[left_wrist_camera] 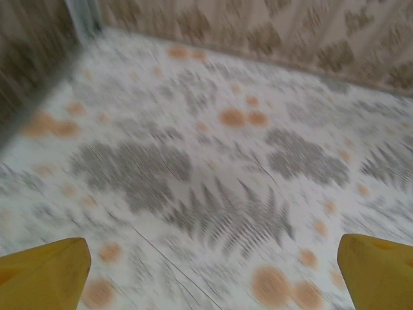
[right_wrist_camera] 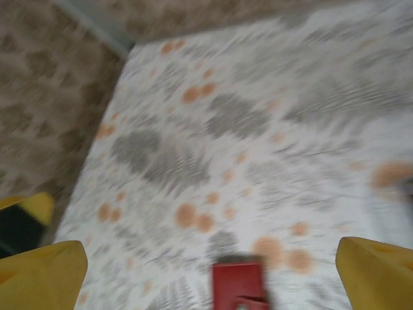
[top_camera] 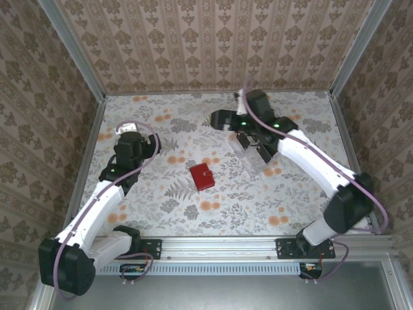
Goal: Put the credit cards into the card holder
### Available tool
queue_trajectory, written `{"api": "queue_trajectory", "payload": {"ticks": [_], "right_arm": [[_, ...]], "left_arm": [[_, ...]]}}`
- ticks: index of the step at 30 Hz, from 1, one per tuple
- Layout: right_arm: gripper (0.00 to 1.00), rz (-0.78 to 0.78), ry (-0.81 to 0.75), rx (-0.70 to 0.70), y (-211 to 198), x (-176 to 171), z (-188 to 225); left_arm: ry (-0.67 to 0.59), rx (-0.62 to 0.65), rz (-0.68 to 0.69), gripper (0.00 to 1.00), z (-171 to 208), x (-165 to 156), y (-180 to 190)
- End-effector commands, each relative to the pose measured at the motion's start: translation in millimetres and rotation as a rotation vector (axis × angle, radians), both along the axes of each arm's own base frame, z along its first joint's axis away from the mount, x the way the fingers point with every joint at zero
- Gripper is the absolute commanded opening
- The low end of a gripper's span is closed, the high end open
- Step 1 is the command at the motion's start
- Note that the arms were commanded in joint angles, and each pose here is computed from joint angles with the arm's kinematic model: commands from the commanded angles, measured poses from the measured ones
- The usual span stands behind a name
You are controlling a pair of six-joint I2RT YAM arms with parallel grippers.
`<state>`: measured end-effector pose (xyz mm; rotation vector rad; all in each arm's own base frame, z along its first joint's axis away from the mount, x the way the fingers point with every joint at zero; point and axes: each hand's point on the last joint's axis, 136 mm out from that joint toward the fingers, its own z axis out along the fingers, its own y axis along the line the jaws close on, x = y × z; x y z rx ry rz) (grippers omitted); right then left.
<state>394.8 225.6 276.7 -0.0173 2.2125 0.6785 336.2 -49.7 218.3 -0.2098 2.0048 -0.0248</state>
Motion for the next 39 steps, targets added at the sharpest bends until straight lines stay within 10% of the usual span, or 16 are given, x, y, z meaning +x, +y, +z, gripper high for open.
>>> {"api": "queue_trajectory", "payload": {"ticks": [1,14,25,39], "right_arm": [[1.0,-0.254,-0.054,-0.242,-90.7,5.3,-29.3],[1.0,-0.706,-0.177,-0.647,-275.0,-53.9,-120.0],[1.0,-0.495,-0.413,-0.48,-241.4,-17.1,-143.5],[1.0,-0.395,-0.337,-0.453,-231.3,4.9,-178.8]], "left_arm": [[-0.182,0.276,0.089,1.0,29.4,7.8,35.4],[-0.1,0.391,0.032,1.0,-87.9,30.3,56.2],[-0.099,0.287,-0.074,1.0,-113.3,57.0,50.6],[-0.081,0.24,-0.101,1.0,-123.3,62.4,53.7]]}}
